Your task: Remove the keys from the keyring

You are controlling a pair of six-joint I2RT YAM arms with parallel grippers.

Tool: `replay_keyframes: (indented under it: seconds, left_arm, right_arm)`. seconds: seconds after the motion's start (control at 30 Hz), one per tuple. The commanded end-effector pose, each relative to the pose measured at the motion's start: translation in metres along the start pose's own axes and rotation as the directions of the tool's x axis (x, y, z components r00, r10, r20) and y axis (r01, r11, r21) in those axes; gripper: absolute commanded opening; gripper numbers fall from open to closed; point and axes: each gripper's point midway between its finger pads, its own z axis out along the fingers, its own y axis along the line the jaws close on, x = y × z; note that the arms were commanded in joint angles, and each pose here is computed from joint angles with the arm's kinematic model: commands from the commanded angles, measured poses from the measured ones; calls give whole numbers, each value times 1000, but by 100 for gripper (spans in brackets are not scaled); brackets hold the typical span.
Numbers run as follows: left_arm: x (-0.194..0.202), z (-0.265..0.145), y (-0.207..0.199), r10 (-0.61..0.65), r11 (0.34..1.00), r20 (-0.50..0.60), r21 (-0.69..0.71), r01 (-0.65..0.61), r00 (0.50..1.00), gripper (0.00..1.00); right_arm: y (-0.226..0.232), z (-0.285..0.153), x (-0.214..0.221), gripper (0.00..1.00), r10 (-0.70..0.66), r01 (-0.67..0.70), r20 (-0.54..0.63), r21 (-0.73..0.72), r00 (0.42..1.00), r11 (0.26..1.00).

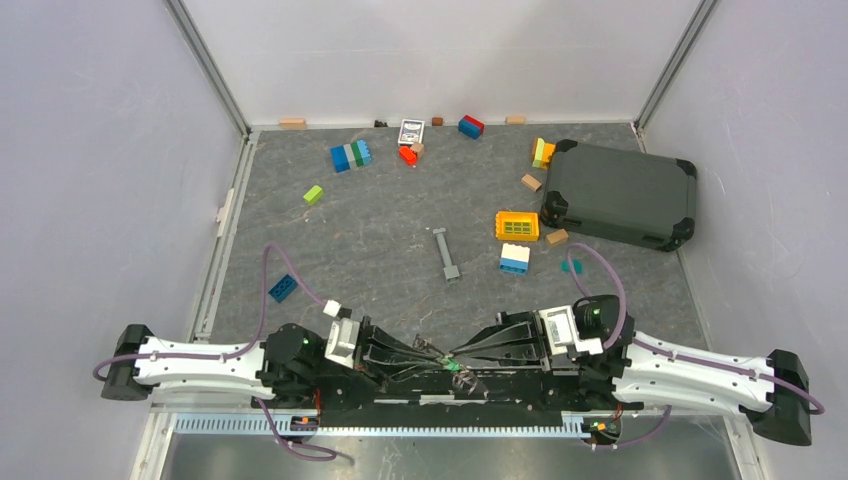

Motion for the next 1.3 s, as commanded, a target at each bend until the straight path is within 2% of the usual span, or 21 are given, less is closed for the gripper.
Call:
replay_keyframes:
  seconds: [0.0,0.43,0.63,0.97,1.27]
  left_arm:
    - [-24,1,-2,-27,1000,56,-5,27,998,2]
    - [-25,-3,-4,-28,1000,29,1,28,999,2]
    - [-25,-2,-4,-22,1000,12,-2,22,1000,2]
    - [-25,-6,3,28,999,-55,-39,-30,998,2]
    - [-20,-7,8,39,997,-98,-60,-45,994,2]
  right_arm:
    - [-3,1,-19,0,-38,37,43,15,998,999]
    - [-12,-7,-6,0,-54,56,-32,79,998,995]
    - [-11,-7,-1,0,-58,63,-74,64,996,996]
    - [-7,-9,-4,0,-83,87,-103,31,991,996]
    - [-15,-11,-2,0,-67,76,-121,76,990,994]
